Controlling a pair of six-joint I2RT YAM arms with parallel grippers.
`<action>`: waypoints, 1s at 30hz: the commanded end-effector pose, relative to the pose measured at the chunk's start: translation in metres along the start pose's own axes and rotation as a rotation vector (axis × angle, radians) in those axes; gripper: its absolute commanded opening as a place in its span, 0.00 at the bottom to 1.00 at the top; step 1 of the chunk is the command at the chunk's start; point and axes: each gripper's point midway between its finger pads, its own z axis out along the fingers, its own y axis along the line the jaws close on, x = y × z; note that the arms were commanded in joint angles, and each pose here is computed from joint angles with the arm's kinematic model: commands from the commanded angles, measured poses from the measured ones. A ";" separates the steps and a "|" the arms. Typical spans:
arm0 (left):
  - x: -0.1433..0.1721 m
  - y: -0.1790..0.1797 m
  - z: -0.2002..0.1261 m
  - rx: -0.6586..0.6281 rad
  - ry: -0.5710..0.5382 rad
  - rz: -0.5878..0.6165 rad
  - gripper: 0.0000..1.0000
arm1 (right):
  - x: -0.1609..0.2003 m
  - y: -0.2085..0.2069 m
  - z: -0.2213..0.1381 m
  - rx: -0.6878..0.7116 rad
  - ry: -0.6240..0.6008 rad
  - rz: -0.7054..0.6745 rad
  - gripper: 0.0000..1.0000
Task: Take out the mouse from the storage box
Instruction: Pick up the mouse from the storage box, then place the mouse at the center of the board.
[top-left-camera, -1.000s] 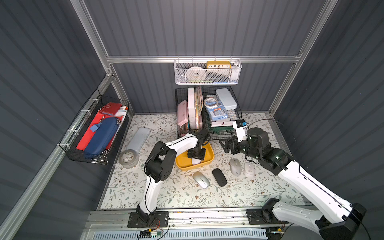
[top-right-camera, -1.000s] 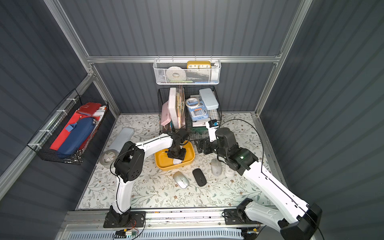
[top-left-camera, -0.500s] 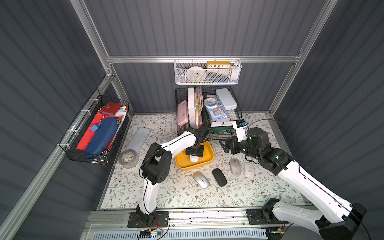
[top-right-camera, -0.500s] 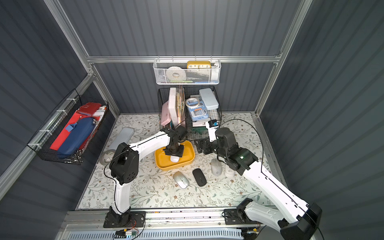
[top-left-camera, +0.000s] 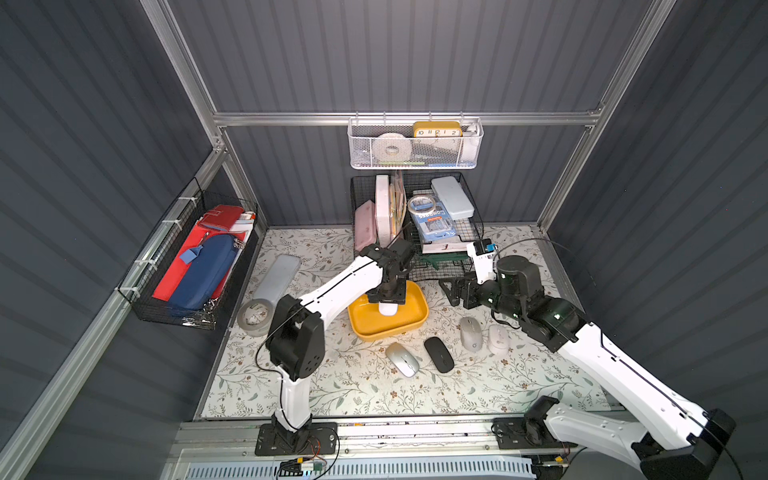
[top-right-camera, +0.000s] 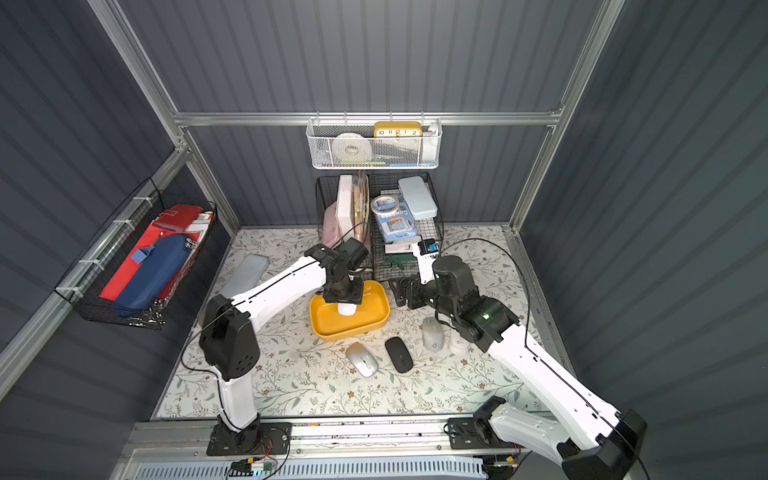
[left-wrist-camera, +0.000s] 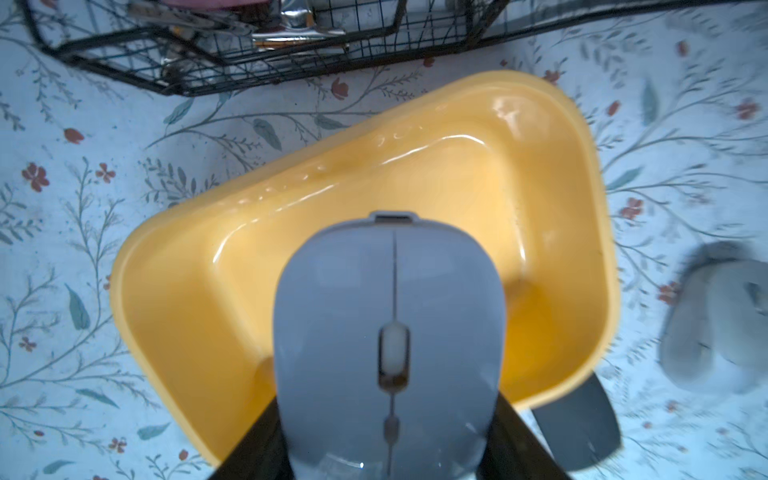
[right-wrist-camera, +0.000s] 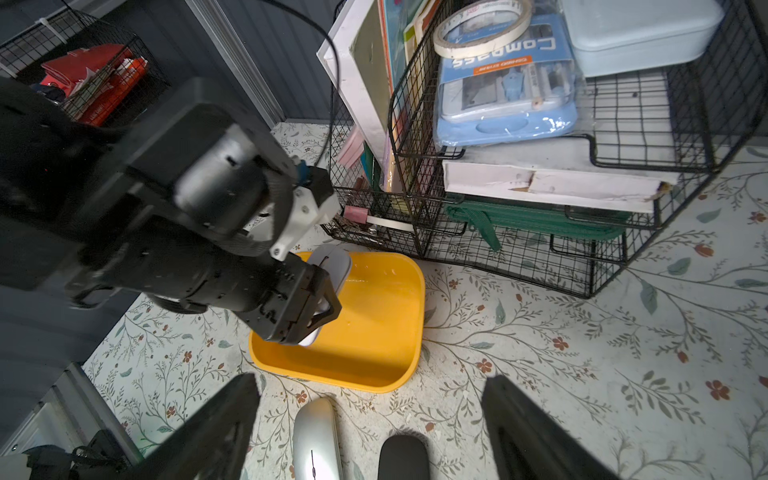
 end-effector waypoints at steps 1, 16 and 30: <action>0.033 0.004 -0.039 0.069 0.035 -0.083 0.00 | -0.004 0.004 -0.006 -0.027 -0.028 0.005 0.90; 0.193 -0.004 -0.043 0.126 0.303 -0.200 0.00 | -0.001 0.016 -0.017 -0.069 -0.042 -0.005 0.89; 0.234 0.023 0.026 -0.006 0.406 -0.322 0.00 | 0.002 0.013 -0.020 -0.053 -0.047 -0.019 0.89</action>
